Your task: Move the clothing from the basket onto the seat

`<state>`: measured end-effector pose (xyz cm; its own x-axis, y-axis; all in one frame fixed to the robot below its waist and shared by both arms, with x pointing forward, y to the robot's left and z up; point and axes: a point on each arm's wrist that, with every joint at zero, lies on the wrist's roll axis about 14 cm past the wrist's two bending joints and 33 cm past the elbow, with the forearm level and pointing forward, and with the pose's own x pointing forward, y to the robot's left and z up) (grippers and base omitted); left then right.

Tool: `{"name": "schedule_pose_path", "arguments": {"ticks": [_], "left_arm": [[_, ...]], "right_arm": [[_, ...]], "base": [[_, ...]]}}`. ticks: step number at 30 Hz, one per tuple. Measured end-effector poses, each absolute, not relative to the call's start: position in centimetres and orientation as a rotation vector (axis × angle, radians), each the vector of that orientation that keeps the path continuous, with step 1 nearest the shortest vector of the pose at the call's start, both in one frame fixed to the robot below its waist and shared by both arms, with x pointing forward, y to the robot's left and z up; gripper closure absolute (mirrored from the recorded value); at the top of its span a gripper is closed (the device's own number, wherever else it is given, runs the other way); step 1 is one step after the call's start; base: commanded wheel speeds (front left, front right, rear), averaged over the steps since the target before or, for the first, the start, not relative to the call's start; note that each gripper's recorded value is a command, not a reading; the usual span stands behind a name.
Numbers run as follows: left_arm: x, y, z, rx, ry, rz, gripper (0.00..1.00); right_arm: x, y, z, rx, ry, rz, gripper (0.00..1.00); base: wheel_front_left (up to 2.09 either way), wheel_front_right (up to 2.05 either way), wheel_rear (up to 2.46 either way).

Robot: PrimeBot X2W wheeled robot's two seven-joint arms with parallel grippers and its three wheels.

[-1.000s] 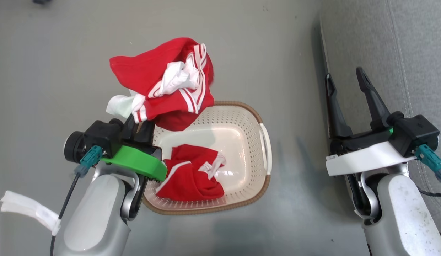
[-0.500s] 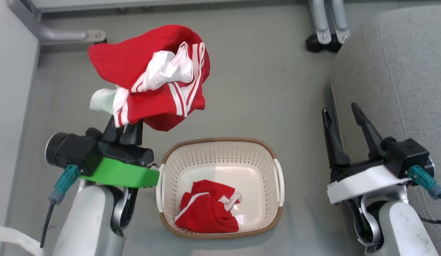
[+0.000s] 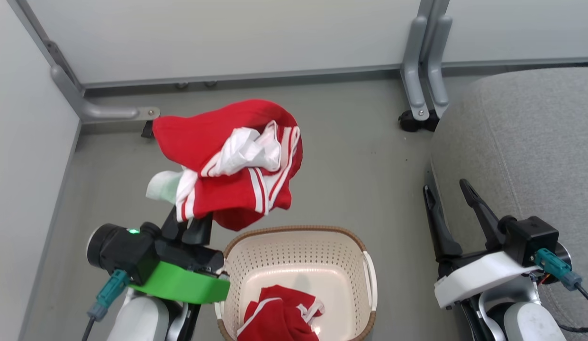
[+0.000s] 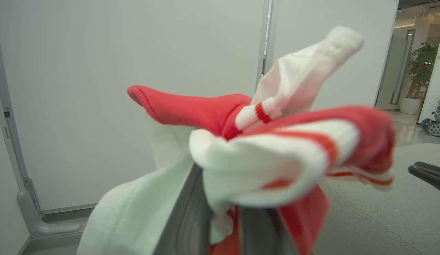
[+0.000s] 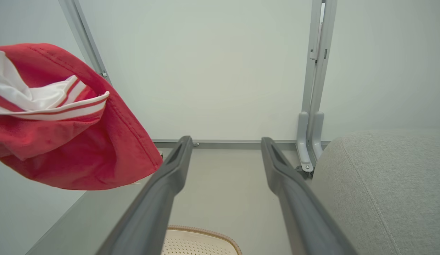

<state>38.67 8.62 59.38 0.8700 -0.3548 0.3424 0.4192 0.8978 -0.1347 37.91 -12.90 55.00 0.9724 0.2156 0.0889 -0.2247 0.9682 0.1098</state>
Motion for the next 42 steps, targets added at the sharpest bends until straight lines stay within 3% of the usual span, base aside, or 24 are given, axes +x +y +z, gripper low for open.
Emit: {"name": "schedule_pose_path", "arguments": {"ticks": [11, 30, 42], "left_arm": [[36.0, 7.4, 60.0, -0.215, -0.333, -0.451, 1.00], [35.9, 7.4, 59.9, -0.214, -0.330, -0.457, 1.00], [35.9, 7.4, 59.5, -0.210, -0.316, -0.461, 1.00]], "right_arm": [[35.4, -13.4, 55.5, 0.132, -0.078, 0.211, 0.00], [35.4, -12.9, 55.3, 0.142, -0.060, 0.226, 0.00], [36.1, -4.5, 58.6, 0.202, -0.116, 0.493, 0.00]], "base": [[0.00, 0.00, 0.00], [0.00, 0.00, 0.00], [0.00, 0.00, 0.00]]}}
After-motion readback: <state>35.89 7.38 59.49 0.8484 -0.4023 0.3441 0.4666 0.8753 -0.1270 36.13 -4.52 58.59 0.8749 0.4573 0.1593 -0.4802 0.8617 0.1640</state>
